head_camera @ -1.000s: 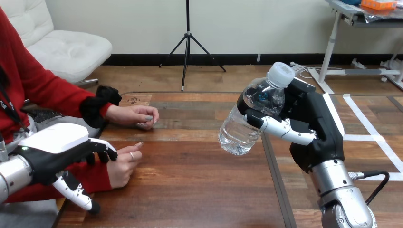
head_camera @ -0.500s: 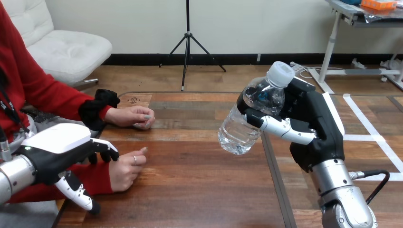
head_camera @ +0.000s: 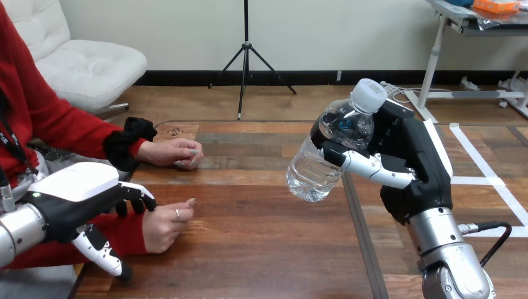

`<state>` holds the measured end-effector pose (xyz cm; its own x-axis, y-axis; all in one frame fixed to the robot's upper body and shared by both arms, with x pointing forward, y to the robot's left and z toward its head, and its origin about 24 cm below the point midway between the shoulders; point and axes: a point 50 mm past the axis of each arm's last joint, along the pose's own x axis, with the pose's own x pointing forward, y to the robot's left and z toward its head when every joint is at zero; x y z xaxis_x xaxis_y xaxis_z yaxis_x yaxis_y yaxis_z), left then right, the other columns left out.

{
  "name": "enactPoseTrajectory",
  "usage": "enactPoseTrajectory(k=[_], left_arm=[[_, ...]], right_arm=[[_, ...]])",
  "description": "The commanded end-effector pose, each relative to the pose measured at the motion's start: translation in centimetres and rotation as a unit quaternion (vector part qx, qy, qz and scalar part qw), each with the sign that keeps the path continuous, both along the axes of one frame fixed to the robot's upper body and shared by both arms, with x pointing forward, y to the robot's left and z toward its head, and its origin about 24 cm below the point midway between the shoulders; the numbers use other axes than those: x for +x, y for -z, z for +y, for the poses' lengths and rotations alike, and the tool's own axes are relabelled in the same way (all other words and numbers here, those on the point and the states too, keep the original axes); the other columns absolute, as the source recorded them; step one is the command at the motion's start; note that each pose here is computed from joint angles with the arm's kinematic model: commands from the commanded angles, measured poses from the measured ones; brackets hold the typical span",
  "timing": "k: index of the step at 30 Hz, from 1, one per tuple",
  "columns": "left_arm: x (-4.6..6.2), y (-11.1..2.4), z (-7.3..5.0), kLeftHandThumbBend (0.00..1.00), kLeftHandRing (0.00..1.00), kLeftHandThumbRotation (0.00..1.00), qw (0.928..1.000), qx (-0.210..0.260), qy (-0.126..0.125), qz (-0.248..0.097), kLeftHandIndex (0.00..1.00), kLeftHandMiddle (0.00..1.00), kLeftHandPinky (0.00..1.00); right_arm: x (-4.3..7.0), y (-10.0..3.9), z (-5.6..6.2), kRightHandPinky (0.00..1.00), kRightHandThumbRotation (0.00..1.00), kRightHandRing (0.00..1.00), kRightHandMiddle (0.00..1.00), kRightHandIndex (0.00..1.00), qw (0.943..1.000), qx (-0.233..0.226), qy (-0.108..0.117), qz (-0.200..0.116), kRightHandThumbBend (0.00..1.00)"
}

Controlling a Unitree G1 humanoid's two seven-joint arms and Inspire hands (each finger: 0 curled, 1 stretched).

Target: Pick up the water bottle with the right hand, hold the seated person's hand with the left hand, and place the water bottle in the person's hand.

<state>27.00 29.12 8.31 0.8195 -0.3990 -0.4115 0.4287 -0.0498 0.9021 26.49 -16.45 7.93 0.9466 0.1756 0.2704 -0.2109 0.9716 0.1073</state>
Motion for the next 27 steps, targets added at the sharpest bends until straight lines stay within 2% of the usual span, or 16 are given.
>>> enactPoseTrajectory(k=[1,13,27], left_arm=[[1.19,-2.58,0.07,1.00,0.70,0.24,0.9986,-0.001,0.004,-0.052,0.76,0.75,0.63],[1.34,-3.07,0.06,1.00,0.71,0.28,0.9979,-0.002,0.003,-0.064,0.77,0.76,0.63],[1.77,-2.93,0.49,1.00,0.73,0.31,0.9961,0.003,-0.008,-0.088,0.80,0.78,0.65]], right_arm=[[0.38,-2.60,0.41,0.31,0.00,0.37,0.43,0.45,0.9983,0.008,-0.005,-0.057,0.83],[0.46,-2.51,0.38,0.31,0.00,0.37,0.44,0.45,0.9984,0.008,-0.005,-0.055,0.83],[0.40,-2.57,0.35,0.31,0.00,0.37,0.44,0.45,0.9986,0.007,-0.003,-0.053,0.83]])
